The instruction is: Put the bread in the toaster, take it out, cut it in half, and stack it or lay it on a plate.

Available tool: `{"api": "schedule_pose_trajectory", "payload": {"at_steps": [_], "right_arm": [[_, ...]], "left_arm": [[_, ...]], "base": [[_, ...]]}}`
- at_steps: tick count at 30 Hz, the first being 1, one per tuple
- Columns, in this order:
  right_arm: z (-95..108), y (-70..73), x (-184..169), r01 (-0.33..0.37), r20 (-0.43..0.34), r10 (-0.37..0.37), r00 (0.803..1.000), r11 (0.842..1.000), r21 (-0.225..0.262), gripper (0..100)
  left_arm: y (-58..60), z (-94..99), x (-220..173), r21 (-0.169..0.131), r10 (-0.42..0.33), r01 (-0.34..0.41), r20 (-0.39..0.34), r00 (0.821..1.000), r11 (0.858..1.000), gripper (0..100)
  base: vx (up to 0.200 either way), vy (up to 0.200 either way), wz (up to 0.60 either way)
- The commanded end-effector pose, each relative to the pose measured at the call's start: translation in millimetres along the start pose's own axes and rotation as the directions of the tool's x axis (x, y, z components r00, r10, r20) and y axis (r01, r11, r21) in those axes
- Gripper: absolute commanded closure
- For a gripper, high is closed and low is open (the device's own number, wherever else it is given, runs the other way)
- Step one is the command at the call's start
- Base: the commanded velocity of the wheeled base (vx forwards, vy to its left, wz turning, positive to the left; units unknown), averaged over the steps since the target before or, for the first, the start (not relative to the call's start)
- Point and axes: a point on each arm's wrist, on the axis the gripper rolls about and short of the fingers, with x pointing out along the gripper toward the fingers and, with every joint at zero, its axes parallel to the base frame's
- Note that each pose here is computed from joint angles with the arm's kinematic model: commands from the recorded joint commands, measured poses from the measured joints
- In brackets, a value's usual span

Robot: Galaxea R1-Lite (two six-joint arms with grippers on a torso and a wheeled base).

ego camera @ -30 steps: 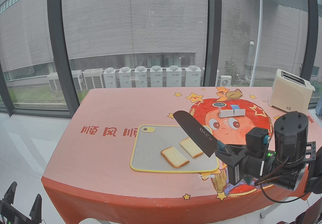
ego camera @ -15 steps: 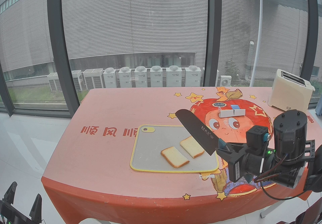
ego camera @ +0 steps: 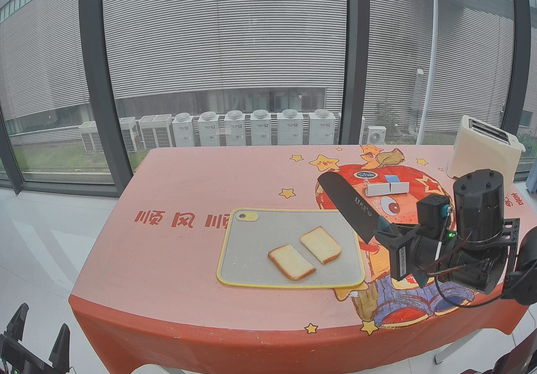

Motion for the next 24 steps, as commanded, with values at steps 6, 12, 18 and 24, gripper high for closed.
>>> {"api": "schedule_pose_trajectory", "payload": {"at_steps": [6, 12, 18, 24], "right_arm": [[-1, -11.9, 27, 0.068, 0.013, -0.068, 0.998, 0.997, 0.036, 100], [-1, -19.8, 37, 0.102, 0.019, -0.103, 0.994, 0.993, 0.056, 100], [4, -27.8, 39, 0.129, 0.030, -0.132, 0.991, 0.989, 0.076, 100], [7, -39.5, 47, 0.170, 0.021, -0.173, 0.985, 0.981, 0.097, 100]], "left_arm": [[0.1, -4.8, 2, 0.000, 0.001, -0.001, -0.021, 1.000, 1.000, 0], [0.1, -4.8, 2, 0.000, 0.001, -0.001, -0.021, 1.000, 1.000, 0], [0.1, -4.8, 2, 0.000, 0.001, -0.001, -0.021, 1.000, 1.000, 0], [0.1, -4.8, 2, 0.000, 0.001, -0.001, -0.021, 1.000, 1.000, 0]], "base": [[0.000, 0.000, 0.00], [0.000, 0.000, 0.00], [0.000, 0.000, 0.00], [0.000, 0.000, 0.00]]}}
